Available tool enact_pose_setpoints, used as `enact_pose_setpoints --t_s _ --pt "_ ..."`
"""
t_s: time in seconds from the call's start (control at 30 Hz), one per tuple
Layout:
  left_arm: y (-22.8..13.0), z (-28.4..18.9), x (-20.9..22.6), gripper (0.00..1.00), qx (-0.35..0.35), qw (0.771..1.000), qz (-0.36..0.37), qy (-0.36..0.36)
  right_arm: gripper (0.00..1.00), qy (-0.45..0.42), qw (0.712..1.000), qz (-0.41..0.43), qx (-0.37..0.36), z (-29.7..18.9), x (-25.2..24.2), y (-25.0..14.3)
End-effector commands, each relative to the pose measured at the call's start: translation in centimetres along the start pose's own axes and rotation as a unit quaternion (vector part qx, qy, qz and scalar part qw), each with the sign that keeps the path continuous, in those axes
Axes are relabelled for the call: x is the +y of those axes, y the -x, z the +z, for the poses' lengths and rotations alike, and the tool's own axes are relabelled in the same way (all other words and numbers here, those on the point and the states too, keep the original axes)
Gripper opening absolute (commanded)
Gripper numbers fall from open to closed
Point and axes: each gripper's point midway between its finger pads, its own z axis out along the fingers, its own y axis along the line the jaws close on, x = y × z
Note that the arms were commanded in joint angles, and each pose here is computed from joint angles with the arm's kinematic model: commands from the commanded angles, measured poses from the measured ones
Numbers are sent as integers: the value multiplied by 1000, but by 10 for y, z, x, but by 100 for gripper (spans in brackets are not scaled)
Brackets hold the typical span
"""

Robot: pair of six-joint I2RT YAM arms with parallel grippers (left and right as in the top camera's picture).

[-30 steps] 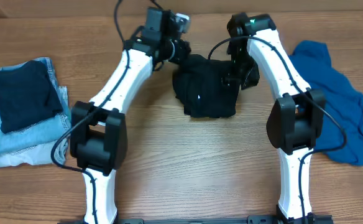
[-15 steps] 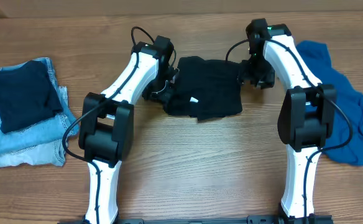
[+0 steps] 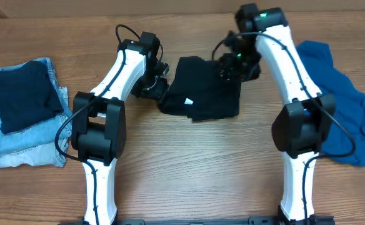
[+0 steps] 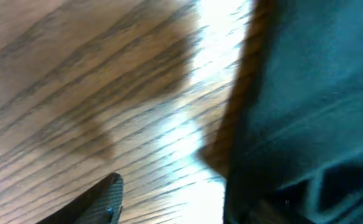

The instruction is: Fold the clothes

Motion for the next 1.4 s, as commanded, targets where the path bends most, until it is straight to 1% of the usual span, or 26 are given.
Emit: enact_pose_setpoints --t_s 0.0,0.1,0.13,0.23,0.3,0.33,0.5,0.53,0.57,0.6,0.63,0.67,0.73,0.8,0.87,0.93,1.03,1.1,1.13,1.17,1.2,1.3,1.37 --pt "10 -7 -24 59 -20 997 11 -70 68 -20 999 -24 -28 -6 16 5" --pt "34 -40 -21 60 -74 996 10 -59 67 -21 999 -13 -31 -5 15 8" --pt "40 -49 -18 60 -87 994 0 -58 67 -22 1000 -3 -18 3 13 5" --pt "41 -52 -9 60 -91 994 -18 -58 63 -25 1000 2 11 24 8 -4" --pt "42 -53 -3 60 -93 994 -25 -57 59 -27 999 7 28 39 5 -11" --pt "41 -54 2 60 -94 993 -30 -57 54 -28 999 18 41 49 1 -17" --pt "41 -55 12 61 -96 993 -41 -56 54 -32 996 18 82 83 -1 -40" --pt "42 -55 12 61 -98 993 -40 -56 52 -34 996 17 83 83 -1 -40" --pt "42 -55 12 61 -99 993 -40 -56 43 -34 996 15 79 84 0 -39" --pt "42 -55 12 61 -99 993 -40 -56 26 -34 996 15 78 84 0 -38" --pt "42 -55 12 62 -99 993 -40 -56 13 -37 996 15 78 84 -1 -38" --pt "42 -55 12 62 -99 993 -40 -56 4 -47 995 18 84 83 -6 -41" --pt "42 -55 12 62 -99 993 -40 -56 4 -69 993 23 92 75 -16 -46" --pt "42 -55 12 62 -99 993 -40 -56 4 -101 990 35 92 51 -29 -52" --pt "42 -55 12 62 -99 993 -40 -56 4 -139 987 60 61 25 -45 -49" --pt "42 -55 12 62 -99 993 -40 -56 4 -141 987 61 38 9 -49 -46" --pt "42 -55 12 62 -98 993 -40 -56 4 -145 987 59 35 4 -58 -47" --pt "41 -55 12 63 -97 993 -40 -56 5 -189 978 88 14 -2 -77 -41" --pt "41 -55 12 63 -97 993 -40 -56 6 -193 977 89 5 -3 -79 -36" --pt "41 -55 12 63 -97 993 -40 -56 13 -192 977 90 -5 -3 -81 -31" --pt "41 -55 12 63 -97 993 -40 -56 28 -193 977 89 -17 -3 -82 -26" --pt "40 -55 12 63 -94 993 -41 -56 33 -203 973 93 -66 1 -94 -1" --pt "37 -54 12 63 -88 994 -42 -57 33 -201 972 95 -79 10 -99 5"
